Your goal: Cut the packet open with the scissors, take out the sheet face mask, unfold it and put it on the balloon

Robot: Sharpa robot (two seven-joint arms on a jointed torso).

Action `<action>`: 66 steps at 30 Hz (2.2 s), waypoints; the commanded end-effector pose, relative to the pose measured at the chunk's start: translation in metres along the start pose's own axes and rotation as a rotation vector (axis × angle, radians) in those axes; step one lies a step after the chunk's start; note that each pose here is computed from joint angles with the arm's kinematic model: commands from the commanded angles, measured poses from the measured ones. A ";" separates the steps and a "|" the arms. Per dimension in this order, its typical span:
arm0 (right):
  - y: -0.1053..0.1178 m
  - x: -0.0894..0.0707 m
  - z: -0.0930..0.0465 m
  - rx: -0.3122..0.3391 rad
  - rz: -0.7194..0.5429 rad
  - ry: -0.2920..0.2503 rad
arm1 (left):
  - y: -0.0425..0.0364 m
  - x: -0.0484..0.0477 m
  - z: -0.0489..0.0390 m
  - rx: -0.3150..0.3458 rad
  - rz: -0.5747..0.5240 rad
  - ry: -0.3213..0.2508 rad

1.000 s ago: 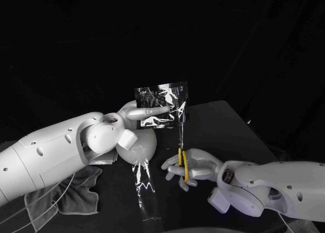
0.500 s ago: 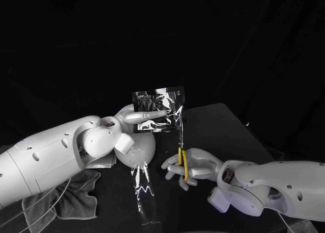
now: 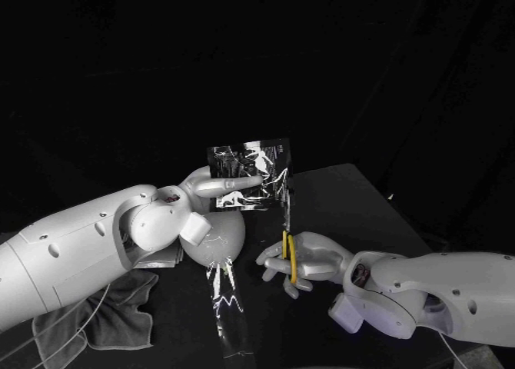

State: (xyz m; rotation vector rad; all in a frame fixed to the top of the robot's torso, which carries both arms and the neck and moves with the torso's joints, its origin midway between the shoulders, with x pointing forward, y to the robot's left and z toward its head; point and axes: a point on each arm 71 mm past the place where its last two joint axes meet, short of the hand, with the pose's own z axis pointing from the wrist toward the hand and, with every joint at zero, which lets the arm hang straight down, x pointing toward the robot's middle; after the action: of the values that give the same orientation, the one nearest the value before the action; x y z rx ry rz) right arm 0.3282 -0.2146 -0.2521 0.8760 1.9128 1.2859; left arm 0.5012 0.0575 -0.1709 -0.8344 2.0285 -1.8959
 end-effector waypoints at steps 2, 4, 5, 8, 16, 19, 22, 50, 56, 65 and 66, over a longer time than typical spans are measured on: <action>0.002 0.001 0.000 -0.020 0.001 0.005 | -0.0014 0.0031 0.0009 0.002 0.001 0.026; 0.002 0.000 0.000 -0.020 0.001 0.004 | -0.0013 0.0027 0.0007 0.001 0.001 0.025; 0.002 0.000 0.000 -0.020 0.000 0.004 | -0.0013 0.0025 0.0006 0.001 0.002 0.024; 0.002 0.000 0.000 -0.019 0.000 0.003 | -0.0011 0.0011 -0.0001 -0.002 0.003 0.021; 0.002 -0.001 0.000 -0.019 -0.001 0.000 | -0.0004 -0.0020 -0.0021 -0.010 0.007 0.013; 0.002 -0.001 0.000 -0.019 -0.001 0.001 | -0.0002 -0.0022 -0.0024 -0.014 0.009 0.013; 0.002 -0.001 0.000 -0.019 -0.001 0.000 | 0.0001 -0.0020 -0.0024 -0.017 0.014 0.016; 0.003 -0.002 -0.001 -0.020 -0.002 -0.010 | 0.0019 -0.0037 -0.0024 -0.043 0.055 -0.010; 0.002 -0.005 -0.002 -0.012 -0.011 -0.018 | 0.0020 -0.0043 -0.0025 -0.044 0.063 -0.015; 0.001 -0.009 -0.003 -0.006 -0.019 -0.031 | 0.0019 -0.0050 -0.0029 -0.044 0.070 -0.018; 0.001 -0.009 -0.003 -0.006 -0.020 -0.032 | 0.0019 -0.0050 -0.0029 -0.043 0.070 -0.018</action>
State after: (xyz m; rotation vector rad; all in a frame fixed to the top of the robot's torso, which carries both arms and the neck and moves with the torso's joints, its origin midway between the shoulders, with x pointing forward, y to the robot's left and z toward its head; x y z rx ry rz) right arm 0.3302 -0.2232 -0.2511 0.8890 1.9019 1.2513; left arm 0.5045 0.0645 -0.1734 -0.7992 2.0558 -1.8134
